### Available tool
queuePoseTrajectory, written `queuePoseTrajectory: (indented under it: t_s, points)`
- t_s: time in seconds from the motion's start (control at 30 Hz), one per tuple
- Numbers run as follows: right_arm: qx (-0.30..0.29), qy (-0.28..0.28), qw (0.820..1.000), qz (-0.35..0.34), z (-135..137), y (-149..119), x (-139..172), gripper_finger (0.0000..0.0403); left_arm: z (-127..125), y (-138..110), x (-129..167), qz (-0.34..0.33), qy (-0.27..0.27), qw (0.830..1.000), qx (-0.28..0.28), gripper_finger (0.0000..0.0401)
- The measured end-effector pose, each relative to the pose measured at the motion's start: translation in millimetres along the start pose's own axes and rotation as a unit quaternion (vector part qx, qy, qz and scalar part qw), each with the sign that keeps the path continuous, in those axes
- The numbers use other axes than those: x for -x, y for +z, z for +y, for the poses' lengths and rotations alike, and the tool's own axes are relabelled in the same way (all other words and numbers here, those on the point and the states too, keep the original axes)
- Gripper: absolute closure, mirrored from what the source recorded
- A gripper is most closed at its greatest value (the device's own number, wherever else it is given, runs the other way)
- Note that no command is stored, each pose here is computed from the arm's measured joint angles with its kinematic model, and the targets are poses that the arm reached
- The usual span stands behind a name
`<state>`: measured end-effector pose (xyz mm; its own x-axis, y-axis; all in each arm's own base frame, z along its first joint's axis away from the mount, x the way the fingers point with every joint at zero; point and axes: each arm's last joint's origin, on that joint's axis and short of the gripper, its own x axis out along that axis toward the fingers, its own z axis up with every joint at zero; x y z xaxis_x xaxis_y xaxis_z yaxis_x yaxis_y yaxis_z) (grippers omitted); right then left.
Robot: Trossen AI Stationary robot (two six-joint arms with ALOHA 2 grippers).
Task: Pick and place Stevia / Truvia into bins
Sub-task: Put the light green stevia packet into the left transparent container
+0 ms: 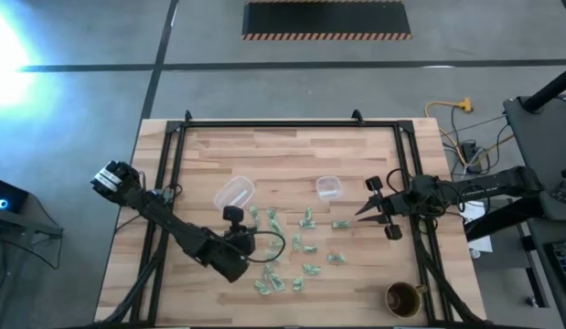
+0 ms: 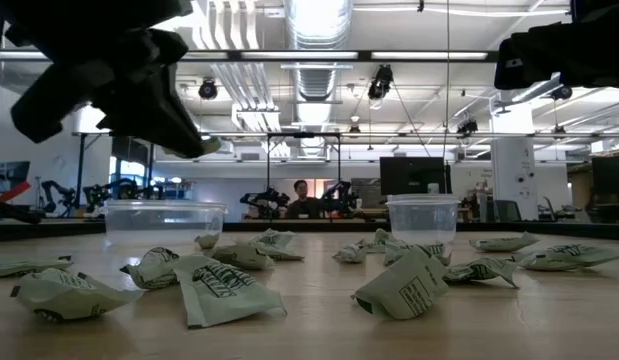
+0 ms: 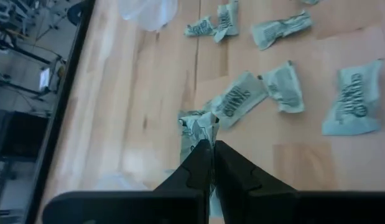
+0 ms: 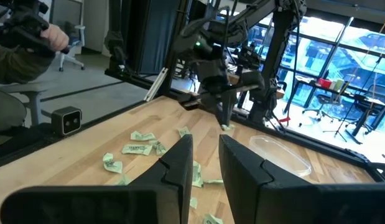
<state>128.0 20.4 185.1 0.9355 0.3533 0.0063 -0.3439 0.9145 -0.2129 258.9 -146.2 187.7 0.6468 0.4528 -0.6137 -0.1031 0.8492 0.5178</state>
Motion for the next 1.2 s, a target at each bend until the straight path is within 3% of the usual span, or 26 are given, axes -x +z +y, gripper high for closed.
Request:
queuePoseTrajectory:
  t_s: [0.33,0.47,0.67,0.8,1.2]
  points:
    - [-0.001,0.0,1.0,0.002,0,0,0,0.0335,36,-4,-5,0.039,0.059,0.997,-0.017,0.0401]
    - [-0.002,0.0,1.0,0.002,0,0,0,0.0335,58,-15,-11,0.095,0.098,0.99,0.025,0.0401]
    - [0.001,0.0,1.0,0.003,0,-1,0,0.0335,83,-39,-13,0.196,0.149,0.963,0.108,0.0401]
    - [0.002,0.0,1.0,0.003,0,-1,0,0.0335,88,-43,-16,0.219,0.149,0.955,0.134,0.0401]
    - [0.002,0.0,1.0,0.003,0,-1,0,0.0335,89,-42,-17,0.216,0.149,0.955,0.139,0.0401]
